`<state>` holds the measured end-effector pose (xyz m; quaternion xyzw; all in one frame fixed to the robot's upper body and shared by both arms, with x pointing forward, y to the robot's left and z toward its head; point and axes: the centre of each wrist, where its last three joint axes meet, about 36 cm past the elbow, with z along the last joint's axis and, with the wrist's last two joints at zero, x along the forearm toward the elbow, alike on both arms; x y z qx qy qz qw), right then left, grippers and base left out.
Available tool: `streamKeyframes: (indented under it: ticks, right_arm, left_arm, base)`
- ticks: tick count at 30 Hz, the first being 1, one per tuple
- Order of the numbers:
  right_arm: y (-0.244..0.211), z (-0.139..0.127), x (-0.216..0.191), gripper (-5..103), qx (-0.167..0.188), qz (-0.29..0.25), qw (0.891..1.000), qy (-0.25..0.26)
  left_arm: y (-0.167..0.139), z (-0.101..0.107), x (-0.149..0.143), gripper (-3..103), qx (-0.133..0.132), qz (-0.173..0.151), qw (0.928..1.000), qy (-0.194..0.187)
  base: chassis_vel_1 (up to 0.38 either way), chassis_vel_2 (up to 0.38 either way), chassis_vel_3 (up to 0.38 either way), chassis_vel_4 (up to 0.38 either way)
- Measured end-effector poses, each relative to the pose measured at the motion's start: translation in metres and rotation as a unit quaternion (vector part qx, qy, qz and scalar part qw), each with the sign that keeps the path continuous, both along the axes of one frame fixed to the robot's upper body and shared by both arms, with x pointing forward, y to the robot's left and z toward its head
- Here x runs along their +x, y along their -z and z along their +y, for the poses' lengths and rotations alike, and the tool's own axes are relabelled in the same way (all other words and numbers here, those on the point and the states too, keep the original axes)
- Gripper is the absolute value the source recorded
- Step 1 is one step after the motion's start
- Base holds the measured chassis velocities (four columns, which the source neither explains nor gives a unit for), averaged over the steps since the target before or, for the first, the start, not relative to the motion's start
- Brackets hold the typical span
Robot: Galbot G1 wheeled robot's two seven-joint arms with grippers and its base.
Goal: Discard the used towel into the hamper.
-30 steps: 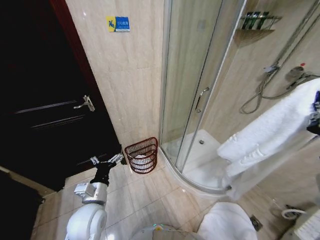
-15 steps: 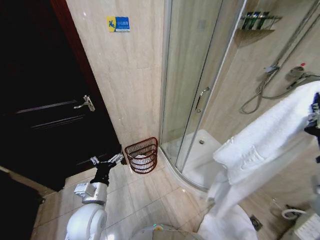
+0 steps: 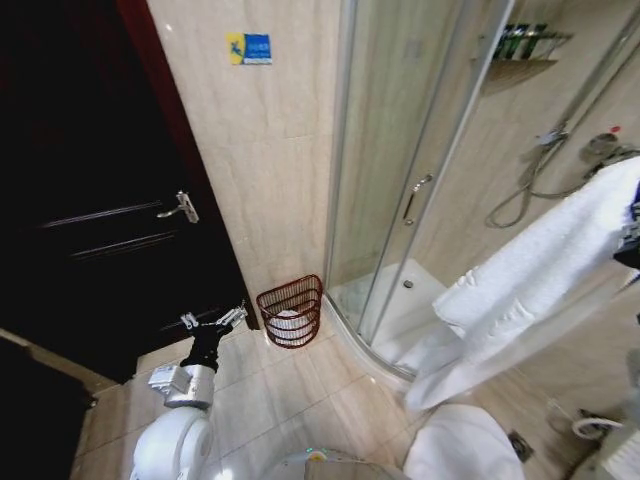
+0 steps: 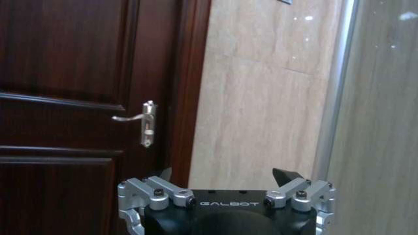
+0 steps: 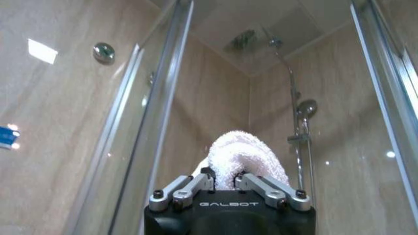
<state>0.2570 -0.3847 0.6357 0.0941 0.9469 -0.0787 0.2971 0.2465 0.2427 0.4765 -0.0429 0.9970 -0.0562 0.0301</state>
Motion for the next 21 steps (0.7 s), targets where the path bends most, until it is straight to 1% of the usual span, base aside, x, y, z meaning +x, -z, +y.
streamKeyframes:
  ticks: [4,13,21]
  right_arm:
    - [-0.0018,0.0016,-0.001,12,-0.004,-0.008,1.0,0.0]
    - [-0.0043,0.0022,-0.0013,12,-0.013,-0.017,1.0,0.002]
    - [-0.004,0.0018,0.0003,12,-0.016,-0.02,1.0,-0.001]
  left_arm:
    - [0.0,-0.0001,0.0,100,0.0,0.0,1.0,0.0]
    - [0.0,-0.0002,0.0,100,0.0,0.0,1.0,0.0]
    - [0.0,-0.0001,0.0,100,0.0,0.0,1.0,0.0]
  base:
    - [0.02,0.012,-0.01,-0.022]
    - [-0.016,-0.065,0.014,0.062]
    - [0.132,-0.111,-0.136,0.112]
